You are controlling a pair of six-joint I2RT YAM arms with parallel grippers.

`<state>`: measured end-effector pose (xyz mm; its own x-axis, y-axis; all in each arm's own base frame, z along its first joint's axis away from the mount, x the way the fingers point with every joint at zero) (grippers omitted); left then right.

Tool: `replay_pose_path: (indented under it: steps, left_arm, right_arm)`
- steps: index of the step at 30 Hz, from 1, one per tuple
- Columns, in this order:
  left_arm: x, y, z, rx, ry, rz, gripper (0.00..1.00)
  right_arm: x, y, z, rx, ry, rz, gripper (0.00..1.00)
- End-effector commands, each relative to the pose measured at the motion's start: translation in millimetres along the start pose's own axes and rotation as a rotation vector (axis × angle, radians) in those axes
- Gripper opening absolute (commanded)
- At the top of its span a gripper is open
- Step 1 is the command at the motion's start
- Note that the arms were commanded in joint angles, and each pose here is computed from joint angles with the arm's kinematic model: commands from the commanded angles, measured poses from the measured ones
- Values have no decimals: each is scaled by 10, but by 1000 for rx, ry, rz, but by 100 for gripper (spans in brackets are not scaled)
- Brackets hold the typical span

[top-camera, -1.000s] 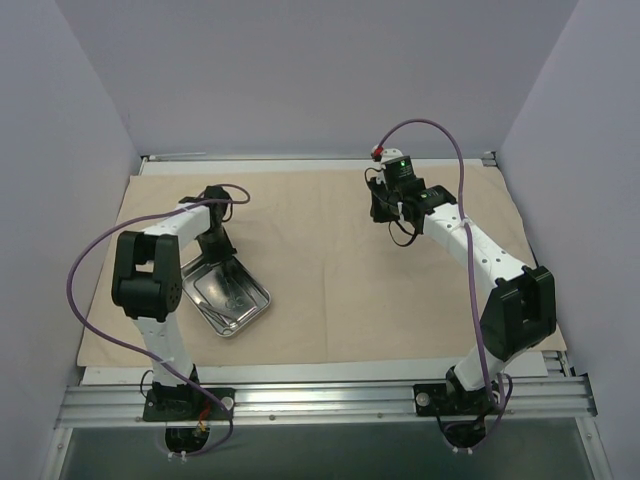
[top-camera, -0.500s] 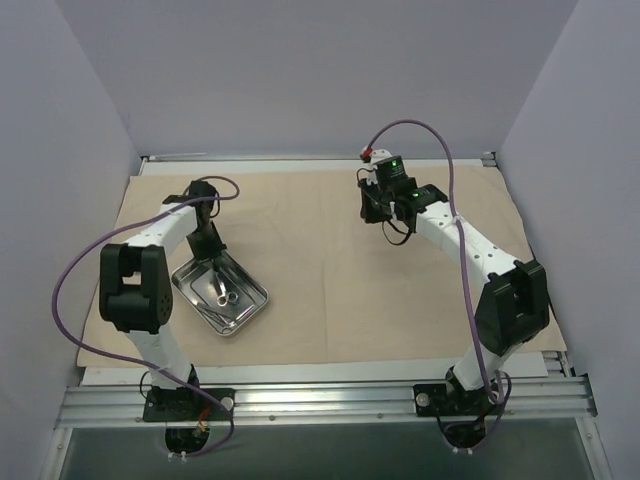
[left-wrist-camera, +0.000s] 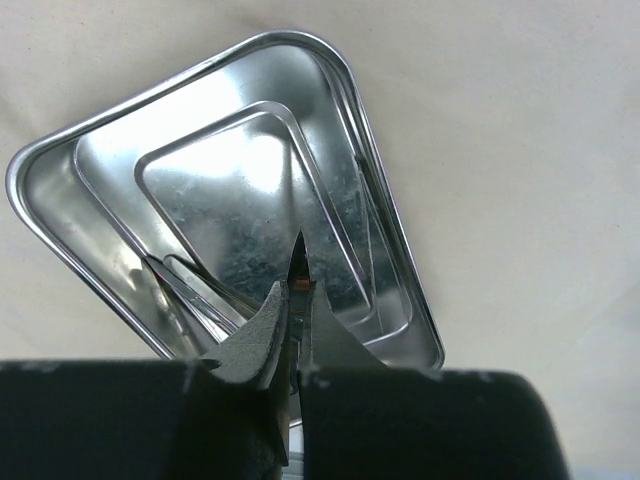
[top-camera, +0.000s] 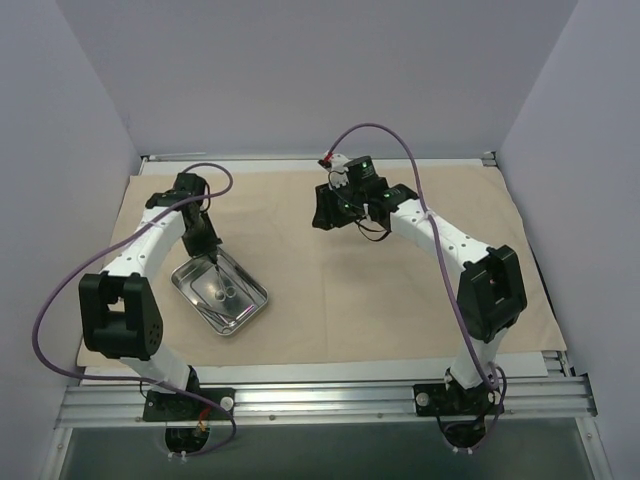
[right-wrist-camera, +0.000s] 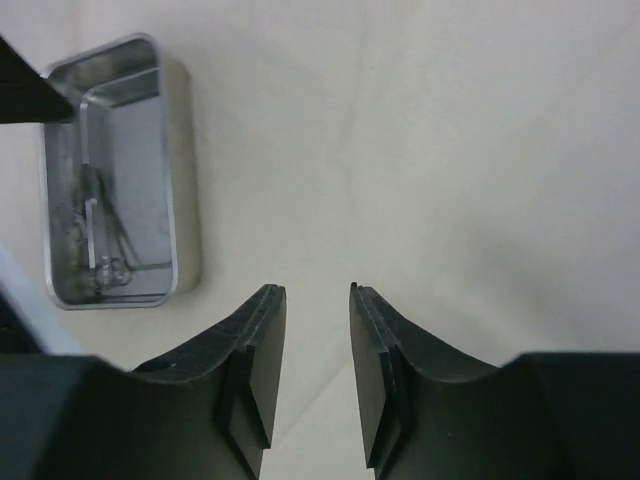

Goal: Open and lay out the surgical kit
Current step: Pick up the medical item from the container, then place the medical item in the surgical kit.

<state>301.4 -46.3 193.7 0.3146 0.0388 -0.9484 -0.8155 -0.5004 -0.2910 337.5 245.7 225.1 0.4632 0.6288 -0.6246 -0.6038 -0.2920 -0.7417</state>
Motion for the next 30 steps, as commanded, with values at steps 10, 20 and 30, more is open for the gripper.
replay_pose_path:
  steps: [10,20,30]
  left_arm:
    - [-623,158,24,-6,172,-6,2]
    - [-780,216,25,-10,230,7,2]
    - [-785,236,1,-2,250,8,2]
  right_arm:
    - [429,-259,1115,-48,-557,-210,47]
    - [833,-69,1603,-4,-670,-159,46]
    - [948,62,1805,13,-719,-104,44]
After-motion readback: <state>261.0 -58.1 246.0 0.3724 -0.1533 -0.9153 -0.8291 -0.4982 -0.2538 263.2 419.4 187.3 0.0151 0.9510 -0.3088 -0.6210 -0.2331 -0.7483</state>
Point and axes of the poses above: each gripper's point midway between its finger pads, its own x axis out along the fingers, its own z axis along the line the jaws close on, y = z × x, the point moved 9 cm from there along -x, back along the fingers, and after that the axes turned 6 degrees about -x, right-handed, at the moved point
